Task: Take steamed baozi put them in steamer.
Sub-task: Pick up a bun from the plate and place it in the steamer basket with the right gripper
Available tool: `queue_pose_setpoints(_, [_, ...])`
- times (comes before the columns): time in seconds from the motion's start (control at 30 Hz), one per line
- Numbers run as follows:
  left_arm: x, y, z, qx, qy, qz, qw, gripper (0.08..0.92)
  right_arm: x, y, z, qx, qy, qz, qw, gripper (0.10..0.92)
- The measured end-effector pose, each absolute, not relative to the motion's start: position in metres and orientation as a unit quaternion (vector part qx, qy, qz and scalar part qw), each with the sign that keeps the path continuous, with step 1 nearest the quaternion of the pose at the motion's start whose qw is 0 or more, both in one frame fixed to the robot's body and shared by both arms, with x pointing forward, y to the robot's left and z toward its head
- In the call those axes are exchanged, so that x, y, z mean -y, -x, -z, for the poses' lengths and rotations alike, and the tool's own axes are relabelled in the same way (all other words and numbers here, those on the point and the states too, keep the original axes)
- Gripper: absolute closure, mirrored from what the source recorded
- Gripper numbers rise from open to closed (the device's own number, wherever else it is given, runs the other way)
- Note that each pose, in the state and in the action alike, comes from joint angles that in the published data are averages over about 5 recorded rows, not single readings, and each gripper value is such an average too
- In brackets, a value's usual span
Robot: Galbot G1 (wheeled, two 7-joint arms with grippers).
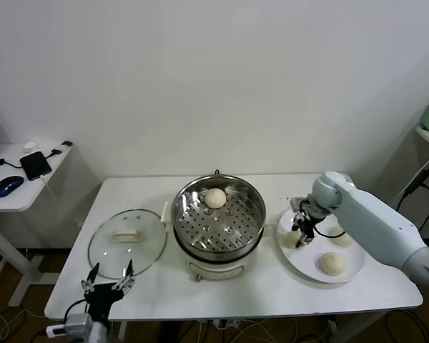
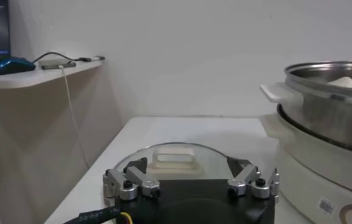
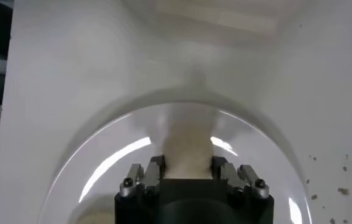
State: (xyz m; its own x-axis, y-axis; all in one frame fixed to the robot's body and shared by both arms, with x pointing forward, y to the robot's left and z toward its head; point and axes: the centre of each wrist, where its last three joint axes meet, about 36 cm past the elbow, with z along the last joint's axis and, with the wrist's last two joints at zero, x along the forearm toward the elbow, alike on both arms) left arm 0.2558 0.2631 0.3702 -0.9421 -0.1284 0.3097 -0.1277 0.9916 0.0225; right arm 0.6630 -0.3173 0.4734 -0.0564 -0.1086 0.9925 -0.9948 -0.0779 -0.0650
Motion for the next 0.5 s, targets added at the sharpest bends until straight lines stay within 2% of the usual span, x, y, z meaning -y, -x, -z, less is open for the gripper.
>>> queue_pose_setpoints(0.2, [-0.262,-0.259,-0.374,0.987,-0.063,0.000,0.150,0.177,0.320,-0.669,-0.517,0.526,-0.525,-0.513,0.430,0.513])
queue_pose_setpoints(0.5, [-0.262,-0.263,-0.382,0.988,-0.063,0.004,0.142,0.177,0.296,-0.677,-0.616,0.535,-0.530,-0.515,0.410,0.513])
